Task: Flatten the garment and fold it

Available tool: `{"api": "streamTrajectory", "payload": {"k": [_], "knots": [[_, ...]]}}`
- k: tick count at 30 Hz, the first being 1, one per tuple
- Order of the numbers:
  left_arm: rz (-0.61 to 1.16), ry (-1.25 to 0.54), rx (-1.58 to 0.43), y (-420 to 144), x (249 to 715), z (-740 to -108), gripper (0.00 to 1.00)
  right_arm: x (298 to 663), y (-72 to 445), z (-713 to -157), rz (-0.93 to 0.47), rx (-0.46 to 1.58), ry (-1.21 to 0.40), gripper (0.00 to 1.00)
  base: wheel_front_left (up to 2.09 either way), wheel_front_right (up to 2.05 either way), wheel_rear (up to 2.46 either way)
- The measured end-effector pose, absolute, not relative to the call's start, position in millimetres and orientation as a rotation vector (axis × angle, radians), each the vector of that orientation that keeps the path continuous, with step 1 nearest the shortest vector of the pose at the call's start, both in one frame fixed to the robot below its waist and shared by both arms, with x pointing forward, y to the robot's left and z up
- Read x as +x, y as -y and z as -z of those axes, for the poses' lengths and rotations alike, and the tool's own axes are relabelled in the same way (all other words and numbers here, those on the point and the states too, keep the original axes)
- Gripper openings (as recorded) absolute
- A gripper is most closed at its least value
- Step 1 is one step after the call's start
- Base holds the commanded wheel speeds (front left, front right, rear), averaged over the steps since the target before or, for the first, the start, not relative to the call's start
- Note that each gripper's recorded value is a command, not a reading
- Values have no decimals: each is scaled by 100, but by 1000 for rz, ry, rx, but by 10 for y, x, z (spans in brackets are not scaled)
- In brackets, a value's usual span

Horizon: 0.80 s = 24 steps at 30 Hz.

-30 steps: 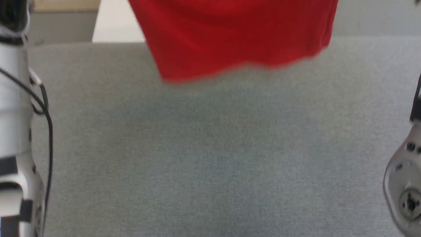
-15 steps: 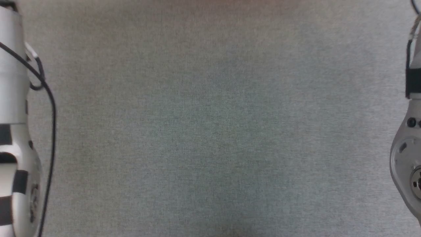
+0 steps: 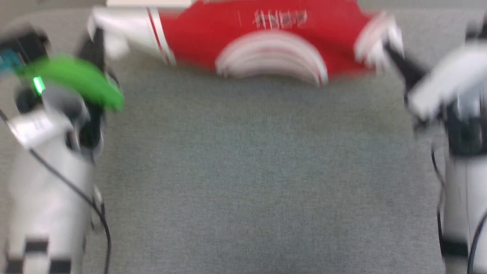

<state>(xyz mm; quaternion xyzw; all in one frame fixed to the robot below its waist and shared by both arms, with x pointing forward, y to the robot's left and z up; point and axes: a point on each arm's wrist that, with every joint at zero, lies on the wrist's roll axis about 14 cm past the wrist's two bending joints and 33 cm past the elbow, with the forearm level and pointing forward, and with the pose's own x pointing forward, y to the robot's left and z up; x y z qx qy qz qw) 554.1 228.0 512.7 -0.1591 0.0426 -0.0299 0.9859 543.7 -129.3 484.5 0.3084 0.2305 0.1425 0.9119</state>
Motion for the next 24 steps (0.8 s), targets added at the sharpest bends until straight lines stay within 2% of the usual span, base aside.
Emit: {"api": "streamTrajectory", "payload": {"k": [5, 12, 17, 18, 24], "knots": [[20, -217, -390, -2235, 4809, -4818, 0, 4578, 1483, -4613, -265, 601, -604, 0, 0, 0, 0], [-77, -362, -432, -2268, 3881, -4644, 0, 3751, 1649, -4657, -242, 481, -703, 0, 0, 0, 0], [-101, -515, -342, -2265, 3343, -4450, 0, 3356, 1787, -4634, -213, 260, -799, 0, 0, 0, 0], [-63, -622, -262, -2152, 3158, -4274, 0, 3210, 1785, -4567, -217, 134, -865, 0, 0, 0, 0], [-13, -804, -198, -1979, 2956, -3867, 0, 3012, 1668, -4164, -259, -39, -1044, 0, 0, 0, 0]]}}
